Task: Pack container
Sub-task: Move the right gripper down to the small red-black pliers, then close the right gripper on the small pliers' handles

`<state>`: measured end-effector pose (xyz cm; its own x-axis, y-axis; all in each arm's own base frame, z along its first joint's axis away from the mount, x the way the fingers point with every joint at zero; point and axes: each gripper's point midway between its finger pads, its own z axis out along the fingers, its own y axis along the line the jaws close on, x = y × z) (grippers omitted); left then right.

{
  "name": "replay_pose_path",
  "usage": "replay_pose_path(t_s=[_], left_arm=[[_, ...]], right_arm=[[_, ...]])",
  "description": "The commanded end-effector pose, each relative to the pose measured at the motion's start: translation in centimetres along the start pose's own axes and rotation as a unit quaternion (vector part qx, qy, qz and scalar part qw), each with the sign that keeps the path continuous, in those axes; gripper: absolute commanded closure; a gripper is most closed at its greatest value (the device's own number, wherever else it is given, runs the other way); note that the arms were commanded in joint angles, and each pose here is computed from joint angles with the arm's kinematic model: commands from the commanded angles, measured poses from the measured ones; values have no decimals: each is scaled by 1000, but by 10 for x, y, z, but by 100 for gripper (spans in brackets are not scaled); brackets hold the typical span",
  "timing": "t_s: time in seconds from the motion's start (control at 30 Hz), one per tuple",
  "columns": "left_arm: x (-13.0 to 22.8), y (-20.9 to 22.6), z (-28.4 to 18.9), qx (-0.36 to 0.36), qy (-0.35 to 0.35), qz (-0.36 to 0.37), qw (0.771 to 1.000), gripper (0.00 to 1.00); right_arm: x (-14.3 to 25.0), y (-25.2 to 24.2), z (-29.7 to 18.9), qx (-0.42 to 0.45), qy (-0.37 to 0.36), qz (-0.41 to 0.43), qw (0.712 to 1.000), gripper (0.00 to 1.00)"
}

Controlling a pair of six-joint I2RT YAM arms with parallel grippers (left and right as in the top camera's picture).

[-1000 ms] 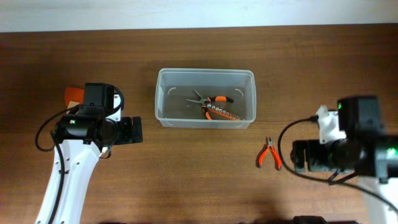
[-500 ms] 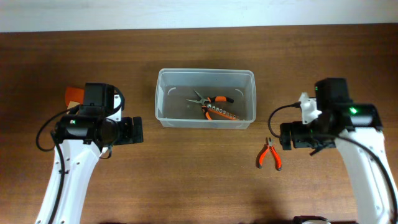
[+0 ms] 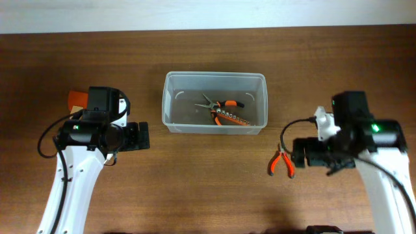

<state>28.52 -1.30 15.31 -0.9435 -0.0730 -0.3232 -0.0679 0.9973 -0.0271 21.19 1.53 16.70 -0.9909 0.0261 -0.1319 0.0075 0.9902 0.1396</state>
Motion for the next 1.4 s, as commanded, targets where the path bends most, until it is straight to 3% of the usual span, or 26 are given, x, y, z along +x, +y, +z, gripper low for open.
replay_pose_path(t_s=[0.0,0.13,0.3,0.53,1.0,1.37], left_arm=[[-1,-1,0,5,-2,7,1000,1],[-1,-1,0,5,-2,7,1000,1],[-1,-1,0,5,-1,7,1000,1],[-1,-1,0,5,-2,7,1000,1],[-1,-1,0,5,-2,7,1000,1],[-1,-1,0,5,-2,7,1000,1]], right_arm=[[11,23,-14,-58,-16,29,998,2],[6,30,-14,-81,-22,44,996,1],[-29,29,-9,-85,-66,71,992,2],[-63,-14,7,29,-112,75,990,2],[-34,-31,125,28,-112,90,989,1],[-5,-49,156,72,-99,89,988,1]])
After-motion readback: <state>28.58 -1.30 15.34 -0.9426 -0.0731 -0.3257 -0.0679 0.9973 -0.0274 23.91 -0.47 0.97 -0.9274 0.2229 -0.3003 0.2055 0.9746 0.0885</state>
